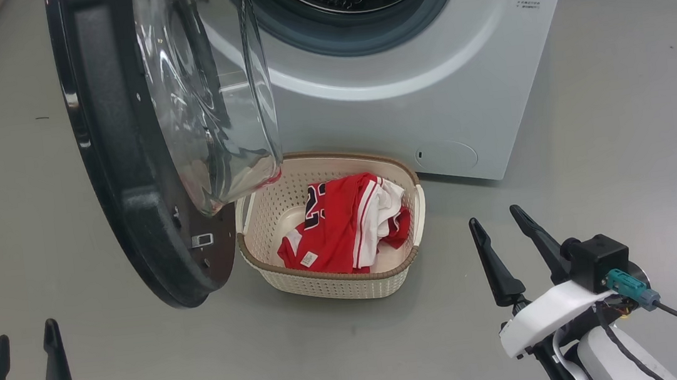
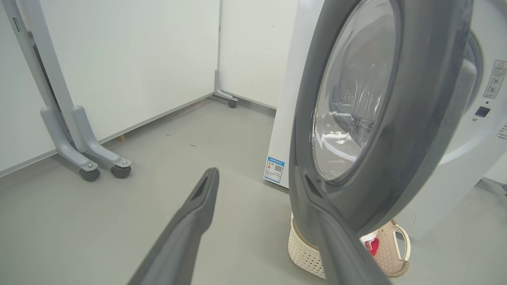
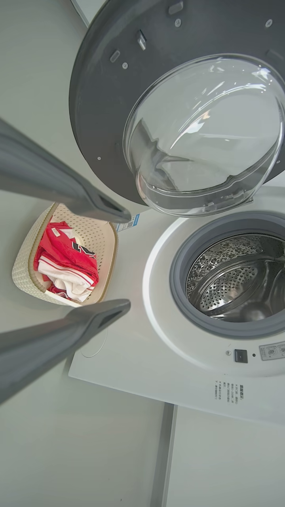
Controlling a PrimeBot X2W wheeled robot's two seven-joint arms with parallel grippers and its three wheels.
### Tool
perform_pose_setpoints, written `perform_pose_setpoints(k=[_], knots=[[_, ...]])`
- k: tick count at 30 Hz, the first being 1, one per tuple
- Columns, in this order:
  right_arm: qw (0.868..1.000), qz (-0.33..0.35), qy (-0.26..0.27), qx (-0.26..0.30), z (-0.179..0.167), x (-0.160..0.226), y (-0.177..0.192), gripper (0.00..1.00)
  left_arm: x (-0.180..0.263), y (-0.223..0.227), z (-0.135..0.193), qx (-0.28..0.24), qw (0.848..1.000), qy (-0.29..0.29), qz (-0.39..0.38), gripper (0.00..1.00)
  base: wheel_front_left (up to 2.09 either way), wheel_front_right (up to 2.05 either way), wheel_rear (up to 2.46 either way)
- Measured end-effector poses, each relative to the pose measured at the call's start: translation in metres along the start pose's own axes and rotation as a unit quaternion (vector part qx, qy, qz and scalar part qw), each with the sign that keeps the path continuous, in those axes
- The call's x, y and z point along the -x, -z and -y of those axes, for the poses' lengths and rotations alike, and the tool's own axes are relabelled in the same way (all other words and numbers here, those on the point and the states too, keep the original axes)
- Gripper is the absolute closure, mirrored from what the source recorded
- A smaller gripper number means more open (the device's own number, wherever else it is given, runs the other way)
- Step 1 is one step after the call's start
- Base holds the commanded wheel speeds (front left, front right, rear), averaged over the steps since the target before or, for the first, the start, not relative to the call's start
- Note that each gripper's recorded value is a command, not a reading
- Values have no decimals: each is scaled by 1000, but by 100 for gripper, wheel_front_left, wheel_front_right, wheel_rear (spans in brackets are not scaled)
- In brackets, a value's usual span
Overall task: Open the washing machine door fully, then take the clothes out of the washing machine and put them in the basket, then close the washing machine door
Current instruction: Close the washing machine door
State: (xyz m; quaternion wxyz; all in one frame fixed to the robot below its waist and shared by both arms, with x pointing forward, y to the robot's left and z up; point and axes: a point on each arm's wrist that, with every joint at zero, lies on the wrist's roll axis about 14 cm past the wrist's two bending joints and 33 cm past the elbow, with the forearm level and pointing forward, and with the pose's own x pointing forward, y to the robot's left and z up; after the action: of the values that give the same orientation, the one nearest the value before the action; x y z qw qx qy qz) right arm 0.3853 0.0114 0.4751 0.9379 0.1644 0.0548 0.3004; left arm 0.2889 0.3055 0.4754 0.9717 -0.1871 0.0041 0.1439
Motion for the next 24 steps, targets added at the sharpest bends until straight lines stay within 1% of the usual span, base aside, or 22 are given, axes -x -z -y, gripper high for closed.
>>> perform_pose_setpoints(k=[9,14,21,22,23,24], knots=[[1000,2,-1,1,-1,0,-2,0,0,-2,-4,-7,1000,0,5,0,0,0,0],[1000,3,-1,1,-1,0,-2,0,-1,-4,-6,-26,1000,2,5,0,0,0,0],[1000,5,1,0,-1,1,-3,0,-4,-4,-6,-26,1000,3,5,0,0,0,0],[1000,5,1,0,-1,1,-3,0,-4,-3,-6,-26,1000,3,4,6,0,0,0],[1000,5,1,1,-1,1,-3,0,-4,-2,-5,-26,1000,4,3,75,0,0,0],[1000,5,2,1,-1,1,-3,0,-4,-2,-5,-25,1000,5,2,100,0,0,0]])
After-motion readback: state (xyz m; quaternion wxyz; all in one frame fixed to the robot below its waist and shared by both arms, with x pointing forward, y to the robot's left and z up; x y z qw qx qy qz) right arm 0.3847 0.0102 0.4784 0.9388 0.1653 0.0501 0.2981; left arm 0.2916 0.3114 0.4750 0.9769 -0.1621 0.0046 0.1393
